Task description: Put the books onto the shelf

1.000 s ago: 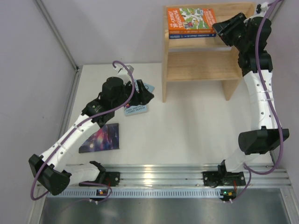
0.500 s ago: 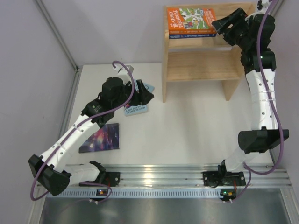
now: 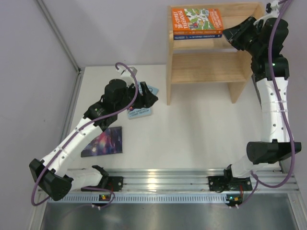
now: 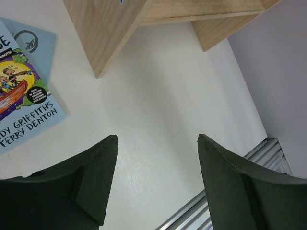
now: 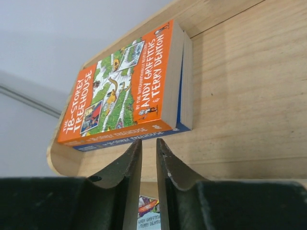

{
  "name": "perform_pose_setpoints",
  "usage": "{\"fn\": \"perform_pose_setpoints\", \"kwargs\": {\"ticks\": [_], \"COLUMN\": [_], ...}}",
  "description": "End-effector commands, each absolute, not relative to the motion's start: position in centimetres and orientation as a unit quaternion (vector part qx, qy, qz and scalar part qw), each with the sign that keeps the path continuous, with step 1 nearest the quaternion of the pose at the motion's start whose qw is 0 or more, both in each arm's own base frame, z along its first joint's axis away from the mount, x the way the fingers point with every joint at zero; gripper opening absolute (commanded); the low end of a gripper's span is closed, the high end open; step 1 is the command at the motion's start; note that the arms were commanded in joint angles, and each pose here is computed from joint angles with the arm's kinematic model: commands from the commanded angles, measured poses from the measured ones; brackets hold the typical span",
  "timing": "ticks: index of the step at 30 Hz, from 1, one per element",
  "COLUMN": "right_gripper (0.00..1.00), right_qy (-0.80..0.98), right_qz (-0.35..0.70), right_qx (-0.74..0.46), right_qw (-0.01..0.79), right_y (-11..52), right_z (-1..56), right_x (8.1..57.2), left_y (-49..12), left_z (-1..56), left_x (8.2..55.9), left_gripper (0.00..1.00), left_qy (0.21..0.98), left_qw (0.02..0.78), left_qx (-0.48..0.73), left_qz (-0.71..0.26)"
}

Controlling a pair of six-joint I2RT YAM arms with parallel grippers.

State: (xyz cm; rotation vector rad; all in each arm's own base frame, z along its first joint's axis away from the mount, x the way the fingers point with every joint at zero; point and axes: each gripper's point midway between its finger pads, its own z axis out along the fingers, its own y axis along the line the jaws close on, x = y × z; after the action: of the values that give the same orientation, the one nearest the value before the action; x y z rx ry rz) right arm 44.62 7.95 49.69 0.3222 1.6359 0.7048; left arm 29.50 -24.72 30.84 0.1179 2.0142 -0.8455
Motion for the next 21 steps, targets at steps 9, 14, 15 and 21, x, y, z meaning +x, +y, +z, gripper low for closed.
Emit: {"fn": "perform_pose_setpoints", "kwargs": {"ticks": [9,14,15,21], "right_gripper": [0.17,0.16,0.16,0.16], "right_qy": [0.697,0.695,0.695,0.695], "right_qz": [0.356,0.359,0.360,0.361], "right_qx": [0.098,0.102,0.100,0.105], "right_qw": [0.614,0.614,0.614,0.613], "right_y": [13.0,13.4,13.6,13.8], "right_z": [50.9,50.8,50.9,50.7], "right_x": [44.4,45.1,45.2,45.9], "left_y": [-24.4,-24.5,-24.5,-24.6], "left_z": [33.6,33.5,33.5,33.5], "left_x": [29.4,29.5,29.6,29.7], "left_gripper": [0.73,0.73,0.73,0.73], "left_qy": [0.792,0.793,0.793,0.793], "left_qw": [0.491,0.490,0.491,0.491], "left_qx": [0.049,0.052,0.051,0.053], "left_qz": [-0.359,-0.357,-0.356,-0.357]}}
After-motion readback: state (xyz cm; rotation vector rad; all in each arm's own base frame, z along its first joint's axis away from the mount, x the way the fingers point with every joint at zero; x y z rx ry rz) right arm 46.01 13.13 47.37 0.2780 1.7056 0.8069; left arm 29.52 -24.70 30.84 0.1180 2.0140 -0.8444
